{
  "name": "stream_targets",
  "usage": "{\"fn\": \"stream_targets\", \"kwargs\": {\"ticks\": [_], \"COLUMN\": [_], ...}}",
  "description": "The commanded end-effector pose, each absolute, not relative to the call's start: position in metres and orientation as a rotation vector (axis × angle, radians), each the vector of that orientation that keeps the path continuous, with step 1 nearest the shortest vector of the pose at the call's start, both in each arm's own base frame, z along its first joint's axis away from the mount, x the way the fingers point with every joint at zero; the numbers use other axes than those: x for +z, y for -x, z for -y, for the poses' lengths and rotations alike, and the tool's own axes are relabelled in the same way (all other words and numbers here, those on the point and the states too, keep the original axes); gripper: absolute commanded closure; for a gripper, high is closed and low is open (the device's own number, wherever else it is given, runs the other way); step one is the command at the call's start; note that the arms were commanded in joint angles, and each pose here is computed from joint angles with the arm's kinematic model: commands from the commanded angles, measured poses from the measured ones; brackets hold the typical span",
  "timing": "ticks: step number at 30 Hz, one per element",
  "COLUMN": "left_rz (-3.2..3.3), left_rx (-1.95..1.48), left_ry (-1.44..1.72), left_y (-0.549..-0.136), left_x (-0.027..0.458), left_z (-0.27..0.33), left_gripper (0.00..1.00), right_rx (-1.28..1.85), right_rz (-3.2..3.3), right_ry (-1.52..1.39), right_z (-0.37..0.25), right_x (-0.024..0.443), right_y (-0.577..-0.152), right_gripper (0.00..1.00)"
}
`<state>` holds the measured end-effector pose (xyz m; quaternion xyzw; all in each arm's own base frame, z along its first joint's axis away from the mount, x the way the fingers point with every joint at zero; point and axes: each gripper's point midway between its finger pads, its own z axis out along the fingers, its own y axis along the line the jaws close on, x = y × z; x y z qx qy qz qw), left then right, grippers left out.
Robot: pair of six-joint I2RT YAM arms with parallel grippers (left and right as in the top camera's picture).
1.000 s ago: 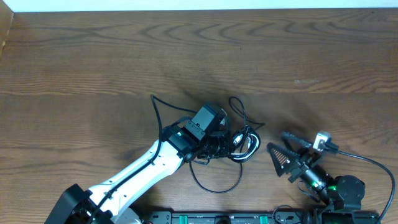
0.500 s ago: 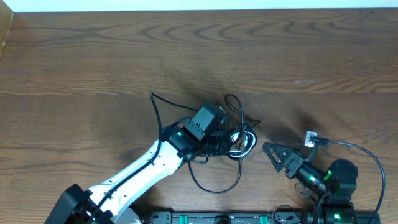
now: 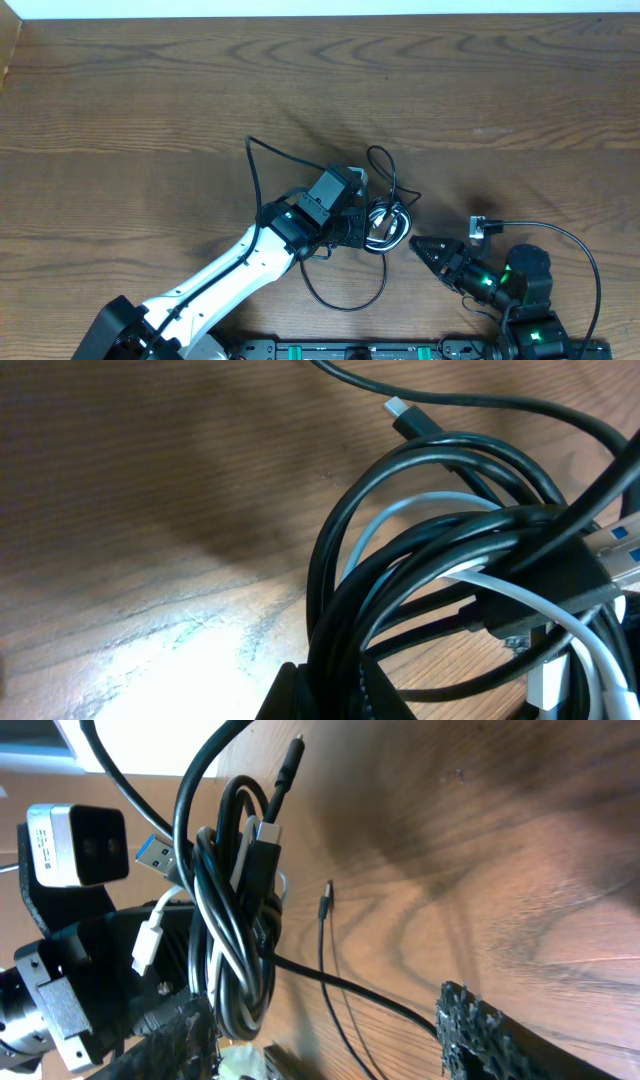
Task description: Untangle cables
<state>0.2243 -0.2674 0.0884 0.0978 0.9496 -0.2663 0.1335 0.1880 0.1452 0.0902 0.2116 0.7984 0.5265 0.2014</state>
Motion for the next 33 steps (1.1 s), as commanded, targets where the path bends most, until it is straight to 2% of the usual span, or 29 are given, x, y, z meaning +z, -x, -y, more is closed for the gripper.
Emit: {"fn": "stream_targets", "kwargs": {"ticks": [1,5,8,9,11,16,17,25,33], "left_rz": [-2.72,-2.696,-2.667,-2.656,-2.636,-2.576,-2.551,-2.27,-2.129], "left_rx": [-0.81,-0.817,-0.838,-0.847,-0.868,-1.053,-1.093,-1.263,-1.254], "left_ry": [-0.353,-0.449,-0.505,-0.519,-0.542,-0.613,-0.628,-0.651,-0.556], "left_y": [-0.222,-0.212,-0.205,-0.203,-0.2,-0.187,-0.184,-0.175,-0.188], "left_x": [0.097,0.098,0.102,0.103,0.106,0.13,0.138,0.223,0.266], "left_z": [0.278,0.289,0.3,0.303,0.309,0.325,0.328,0.323,0.295], "left_gripper": [0.93,0.93,0.93,0.93,0.93,0.93,0.93,0.92,0.92], "right_rx": [1.45,1.494,1.464,1.439,1.381,1.312,1.309,1.139,1.05], "right_rz": [-2.182,-2.129,-2.138,-2.152,-2.183,-2.236,-2.238,-2.293,-2.308], "right_ry": [-0.657,-0.6,-0.622,-0.64,-0.683,-0.724,-0.721,-0.755,-0.799], "right_z": [-0.145,-0.155,-0.156,-0.156,-0.152,-0.149,-0.149,-0.133,-0.123], "right_x": [0.1,0.116,0.112,0.107,0.095,0.08,0.08,0.057,0.046], "right_y": [-0.198,-0.2,-0.2,-0.2,-0.199,-0.194,-0.194,-0.193,-0.196], "right_gripper": [0.33,0.29,0.36,0.4,0.59,0.96,0.99,0.99,0.99]}}
